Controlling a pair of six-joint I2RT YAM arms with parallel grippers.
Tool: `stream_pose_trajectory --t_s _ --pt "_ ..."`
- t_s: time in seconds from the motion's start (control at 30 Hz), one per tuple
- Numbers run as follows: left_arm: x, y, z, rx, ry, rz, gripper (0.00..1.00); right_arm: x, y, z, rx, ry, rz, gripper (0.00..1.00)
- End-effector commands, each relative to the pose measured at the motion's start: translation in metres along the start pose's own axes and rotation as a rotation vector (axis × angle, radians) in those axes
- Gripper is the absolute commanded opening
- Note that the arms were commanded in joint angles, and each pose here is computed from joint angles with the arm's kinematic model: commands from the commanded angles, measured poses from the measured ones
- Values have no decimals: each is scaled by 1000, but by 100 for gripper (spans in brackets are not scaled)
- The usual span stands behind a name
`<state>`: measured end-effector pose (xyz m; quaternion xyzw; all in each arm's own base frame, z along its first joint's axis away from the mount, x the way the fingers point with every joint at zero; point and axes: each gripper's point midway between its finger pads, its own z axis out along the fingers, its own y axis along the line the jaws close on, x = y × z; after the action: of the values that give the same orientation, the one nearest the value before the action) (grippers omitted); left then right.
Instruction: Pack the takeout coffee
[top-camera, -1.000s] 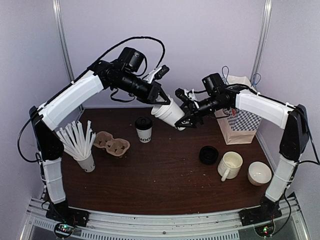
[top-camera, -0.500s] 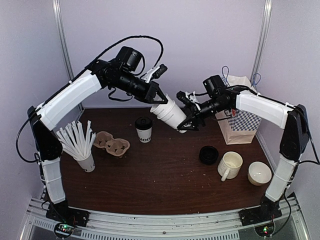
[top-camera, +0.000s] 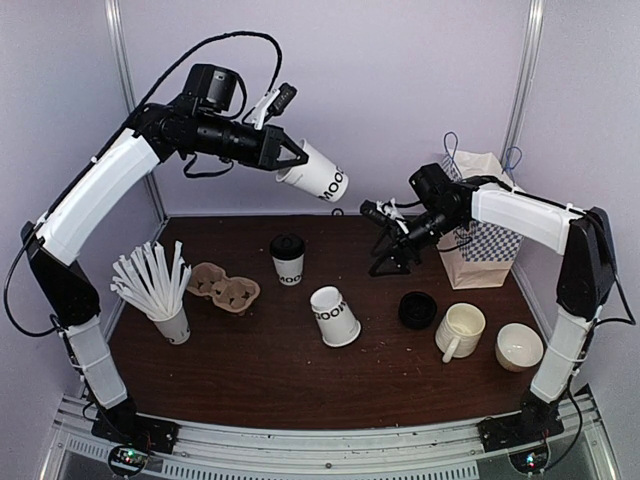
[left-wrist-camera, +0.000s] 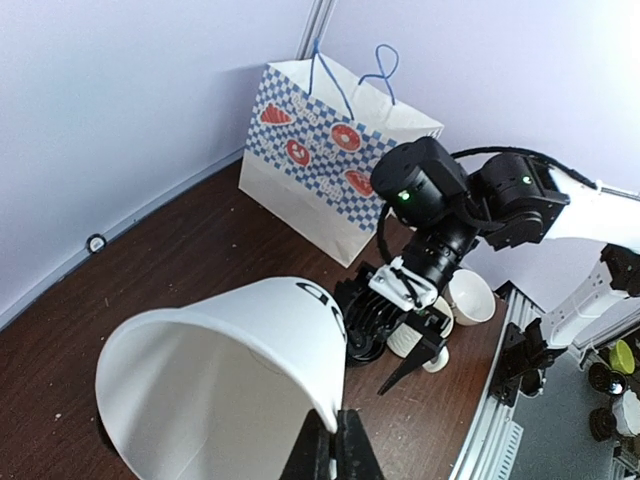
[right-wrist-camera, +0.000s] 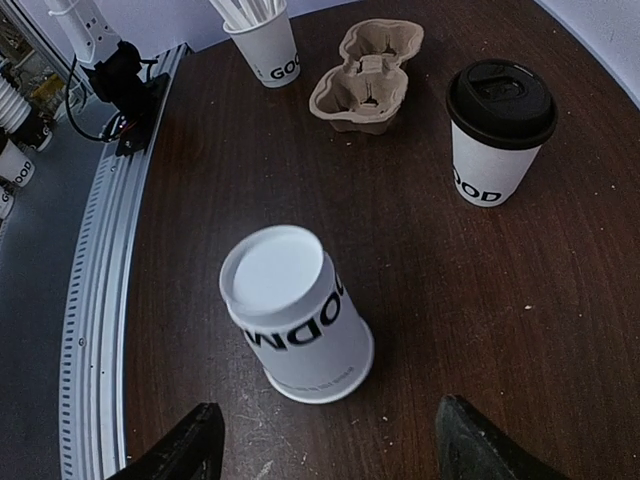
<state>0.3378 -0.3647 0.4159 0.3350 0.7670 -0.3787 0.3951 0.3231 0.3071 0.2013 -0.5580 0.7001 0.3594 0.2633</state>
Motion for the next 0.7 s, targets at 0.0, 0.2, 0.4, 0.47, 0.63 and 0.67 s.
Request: stream_pose_trajectory --t_s 0.0,0.2,0.4,0.47,0.63,0.67 --pt "16 17 -1 -91 58 38 0 10 -8 5 17 27 30 75" --pt "76 28 4 -118 243 18 0 15 -13 6 43 44 34 75" --pt "107 31 24 -154 346 99 0 15 -11 1 36 48 44 75" --pt "110 33 46 -151 365 152 0 16 -11 -2 36 55 53 75" --pt "128 43 99 -158 446 292 0 28 -18 -23 56 57 113 75" --pt "131 47 109 -166 456 306 0 31 -20 -29 67 52 128 75"
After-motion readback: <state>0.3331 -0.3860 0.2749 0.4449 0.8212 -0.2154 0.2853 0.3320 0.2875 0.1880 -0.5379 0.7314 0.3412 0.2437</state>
